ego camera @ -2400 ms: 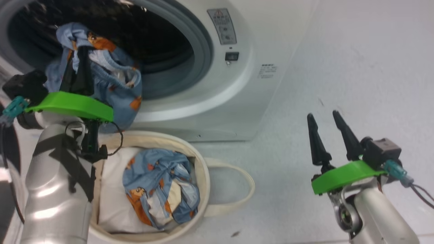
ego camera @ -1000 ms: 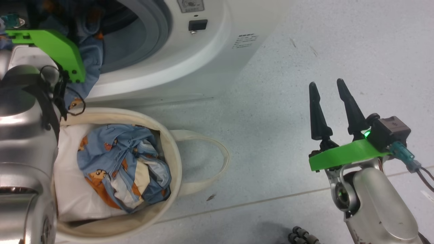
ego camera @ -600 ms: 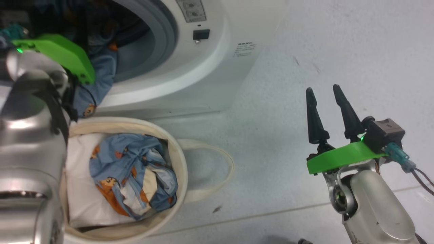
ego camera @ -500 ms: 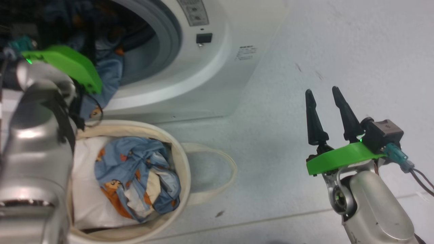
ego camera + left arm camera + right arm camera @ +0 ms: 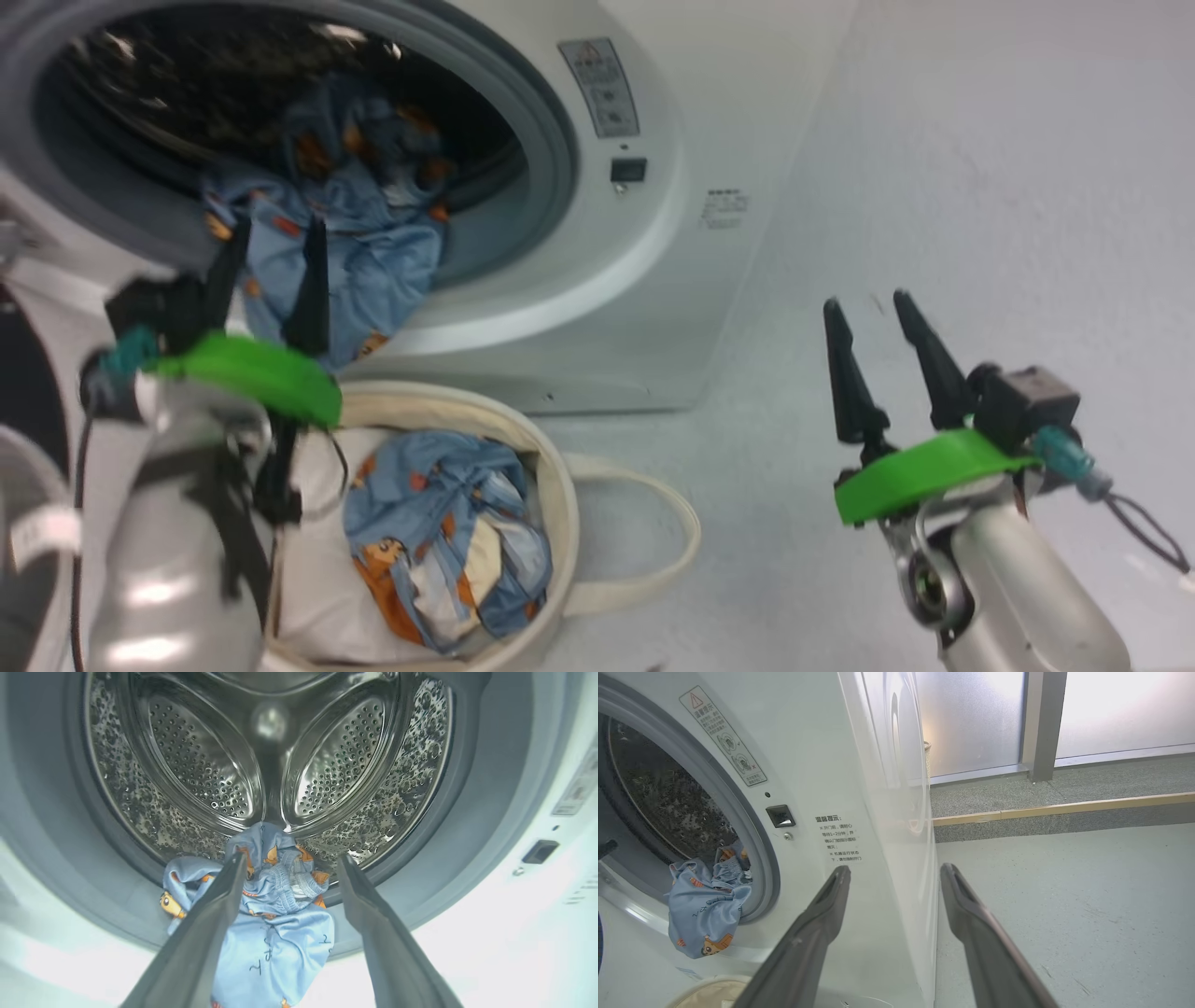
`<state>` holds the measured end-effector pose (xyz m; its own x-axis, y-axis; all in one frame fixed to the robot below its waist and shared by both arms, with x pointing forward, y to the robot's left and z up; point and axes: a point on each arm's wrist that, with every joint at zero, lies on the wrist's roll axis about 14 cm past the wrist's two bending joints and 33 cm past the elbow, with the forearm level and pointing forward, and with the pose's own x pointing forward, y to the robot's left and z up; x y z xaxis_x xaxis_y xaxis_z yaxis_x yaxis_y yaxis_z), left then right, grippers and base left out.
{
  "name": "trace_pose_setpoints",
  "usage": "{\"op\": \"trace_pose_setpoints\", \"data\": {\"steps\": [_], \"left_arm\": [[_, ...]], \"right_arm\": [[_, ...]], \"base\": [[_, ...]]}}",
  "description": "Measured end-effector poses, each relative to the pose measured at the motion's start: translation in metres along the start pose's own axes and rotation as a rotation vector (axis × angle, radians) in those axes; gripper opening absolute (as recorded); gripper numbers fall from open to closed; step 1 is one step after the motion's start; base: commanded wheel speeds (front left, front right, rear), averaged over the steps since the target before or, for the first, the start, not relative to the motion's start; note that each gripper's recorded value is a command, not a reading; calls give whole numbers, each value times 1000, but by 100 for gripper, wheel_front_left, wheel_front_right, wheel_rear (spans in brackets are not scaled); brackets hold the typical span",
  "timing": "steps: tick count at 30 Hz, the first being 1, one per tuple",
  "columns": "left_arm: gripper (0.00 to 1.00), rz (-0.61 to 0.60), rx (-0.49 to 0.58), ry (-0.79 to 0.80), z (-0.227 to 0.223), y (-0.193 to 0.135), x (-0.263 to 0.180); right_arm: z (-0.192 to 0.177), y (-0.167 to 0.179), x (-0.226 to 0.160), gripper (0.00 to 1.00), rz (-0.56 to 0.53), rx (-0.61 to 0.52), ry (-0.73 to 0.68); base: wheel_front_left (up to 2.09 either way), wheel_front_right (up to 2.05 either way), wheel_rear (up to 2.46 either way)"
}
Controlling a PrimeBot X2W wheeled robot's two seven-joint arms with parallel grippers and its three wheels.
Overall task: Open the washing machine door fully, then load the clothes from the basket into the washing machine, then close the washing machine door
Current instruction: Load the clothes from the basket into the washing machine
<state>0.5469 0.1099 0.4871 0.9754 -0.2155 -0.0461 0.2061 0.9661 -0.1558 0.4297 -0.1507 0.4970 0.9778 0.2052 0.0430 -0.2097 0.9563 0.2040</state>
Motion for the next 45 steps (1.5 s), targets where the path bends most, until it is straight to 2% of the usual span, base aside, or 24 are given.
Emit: {"op": "trace_pose_setpoints", "data": {"steps": [9, 16, 45], "left_arm": [[100, 67, 35, -110, 25, 25, -74], [100, 153, 21, -93, 13, 48, -113], [100, 177, -1, -103, 14, 51, -118]], "right_arm": [[20, 23, -14, 100, 64, -13, -46], [24, 28, -27, 100, 73, -6, -58], [18, 24, -33, 100, 66, -9, -37]], "base": [[0, 0, 0], [0, 0, 0], [0, 0, 0]]}}
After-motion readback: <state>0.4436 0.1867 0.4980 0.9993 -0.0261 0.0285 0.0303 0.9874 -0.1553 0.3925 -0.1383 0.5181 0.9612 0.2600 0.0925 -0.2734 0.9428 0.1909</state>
